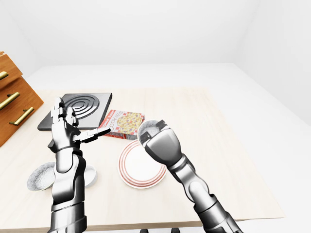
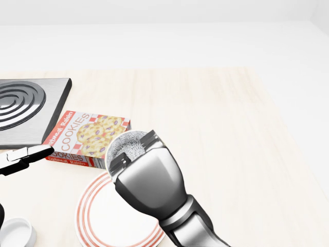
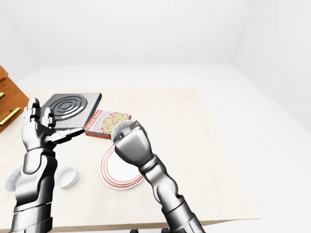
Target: Pick the akita bowl next to the plate and place it on the plate.
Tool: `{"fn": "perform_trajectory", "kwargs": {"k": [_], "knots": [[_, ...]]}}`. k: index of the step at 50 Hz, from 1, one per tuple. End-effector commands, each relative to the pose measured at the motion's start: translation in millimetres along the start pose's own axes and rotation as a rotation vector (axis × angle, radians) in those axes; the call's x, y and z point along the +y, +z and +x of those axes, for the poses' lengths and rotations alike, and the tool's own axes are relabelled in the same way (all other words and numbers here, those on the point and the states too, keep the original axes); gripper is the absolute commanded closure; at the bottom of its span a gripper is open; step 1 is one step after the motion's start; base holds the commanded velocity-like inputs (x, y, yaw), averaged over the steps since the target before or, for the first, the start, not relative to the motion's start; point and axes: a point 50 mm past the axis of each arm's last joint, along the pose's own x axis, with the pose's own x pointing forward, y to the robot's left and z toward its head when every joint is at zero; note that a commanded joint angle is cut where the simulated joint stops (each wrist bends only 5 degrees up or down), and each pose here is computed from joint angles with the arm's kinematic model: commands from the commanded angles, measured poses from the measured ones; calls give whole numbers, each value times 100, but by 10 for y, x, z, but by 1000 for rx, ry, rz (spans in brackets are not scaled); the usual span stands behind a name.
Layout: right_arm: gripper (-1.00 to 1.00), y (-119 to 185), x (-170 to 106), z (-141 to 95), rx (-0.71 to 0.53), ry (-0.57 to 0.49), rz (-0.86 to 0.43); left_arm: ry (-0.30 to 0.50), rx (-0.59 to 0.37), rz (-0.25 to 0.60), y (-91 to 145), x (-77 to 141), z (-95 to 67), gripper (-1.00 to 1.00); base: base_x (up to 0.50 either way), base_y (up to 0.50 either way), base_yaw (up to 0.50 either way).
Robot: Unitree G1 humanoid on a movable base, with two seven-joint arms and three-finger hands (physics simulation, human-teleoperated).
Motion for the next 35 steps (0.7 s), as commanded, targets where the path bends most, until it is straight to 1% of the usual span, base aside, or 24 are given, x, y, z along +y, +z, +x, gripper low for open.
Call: {"fn": "perform_trajectory", "kwargs": {"k": [1, 4, 10, 15, 20, 28, 33, 35], "knots": [[100, 201, 103, 54, -105, 31, -6, 0, 4, -1, -8, 7, 0, -100, 0, 0, 0], [100, 322, 124, 37, -176, 36, 3, -1, 16, 1, -38, 10, 5, -100, 0, 0, 0], [100, 499, 110, -7, -257, 34, 26, -1, 10, -1, -23, 5, 1, -100, 0, 0, 0], [100, 500, 126, -6, -263, 38, 24, -2, 7, -1, -17, -2, 1, -100, 0, 0, 0], [100, 537, 186, -33, -280, 67, 30, -3, 20, 2, -48, -6, 0, -100, 0, 0, 0], [100, 635, 267, -34, -340, 95, 35, -5, 23, 2, -55, -3, 2, -100, 0, 0, 0], [100, 657, 279, -51, -348, 103, 39, -5, 18, -1, -42, 7, 0, -100, 0, 0, 0], [100, 684, 319, -84, -356, 127, 46, -6, 11, -2, -26, 3, -4, -100, 0, 0, 0]]}}
